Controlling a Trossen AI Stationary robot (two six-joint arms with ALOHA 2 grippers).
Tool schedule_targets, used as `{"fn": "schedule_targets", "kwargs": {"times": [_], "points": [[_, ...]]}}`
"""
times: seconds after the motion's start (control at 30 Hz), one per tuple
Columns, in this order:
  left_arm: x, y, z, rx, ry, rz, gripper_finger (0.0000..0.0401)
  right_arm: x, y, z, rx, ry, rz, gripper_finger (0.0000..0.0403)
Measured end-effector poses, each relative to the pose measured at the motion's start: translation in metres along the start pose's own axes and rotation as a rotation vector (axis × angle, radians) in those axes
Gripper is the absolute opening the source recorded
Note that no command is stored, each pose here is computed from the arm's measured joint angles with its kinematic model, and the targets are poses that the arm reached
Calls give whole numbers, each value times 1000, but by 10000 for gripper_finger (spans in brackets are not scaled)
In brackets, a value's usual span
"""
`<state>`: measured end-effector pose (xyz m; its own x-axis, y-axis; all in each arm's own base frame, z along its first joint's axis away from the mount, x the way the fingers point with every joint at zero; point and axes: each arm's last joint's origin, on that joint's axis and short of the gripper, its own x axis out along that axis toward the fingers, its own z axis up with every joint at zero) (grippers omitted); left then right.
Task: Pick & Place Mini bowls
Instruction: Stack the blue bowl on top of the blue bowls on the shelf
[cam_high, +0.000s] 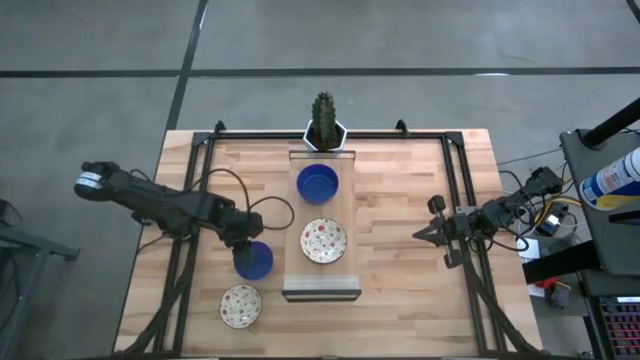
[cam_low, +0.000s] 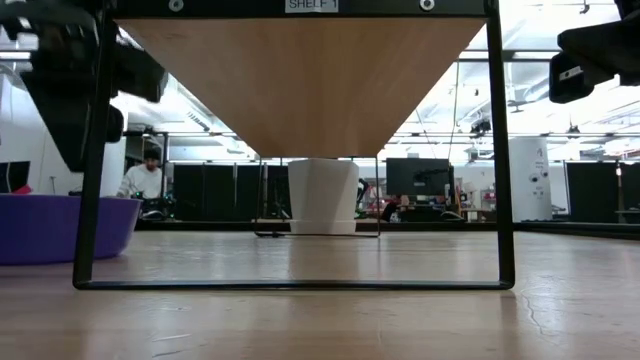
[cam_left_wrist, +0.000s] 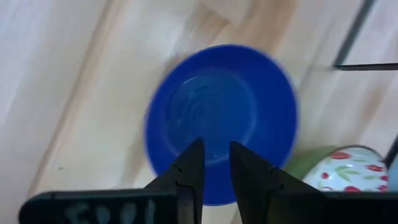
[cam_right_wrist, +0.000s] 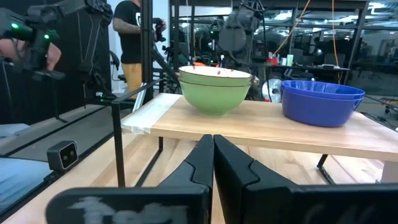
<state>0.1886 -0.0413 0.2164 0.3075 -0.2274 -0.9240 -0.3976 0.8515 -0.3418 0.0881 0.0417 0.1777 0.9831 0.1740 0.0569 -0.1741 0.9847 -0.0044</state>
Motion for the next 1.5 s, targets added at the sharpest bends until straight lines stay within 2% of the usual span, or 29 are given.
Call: {"fn": "schedule_targets", "kwargs": {"times": [0.2, 0.33, 0.9, 1.5], "points": [[-5, -27, -7, 63, -99, 1, 69, 0, 0, 0, 0, 0, 0, 8], [-2, -40, -11, 22, -171, -27, 69, 0, 0, 0, 0, 0, 0, 8], [34, -76, -25, 80, -133, -55, 69, 0, 0, 0, 0, 0, 0, 8], [63, -77, -24, 94, -91, 50, 69, 0, 0, 0, 0, 0, 0, 8]]}}
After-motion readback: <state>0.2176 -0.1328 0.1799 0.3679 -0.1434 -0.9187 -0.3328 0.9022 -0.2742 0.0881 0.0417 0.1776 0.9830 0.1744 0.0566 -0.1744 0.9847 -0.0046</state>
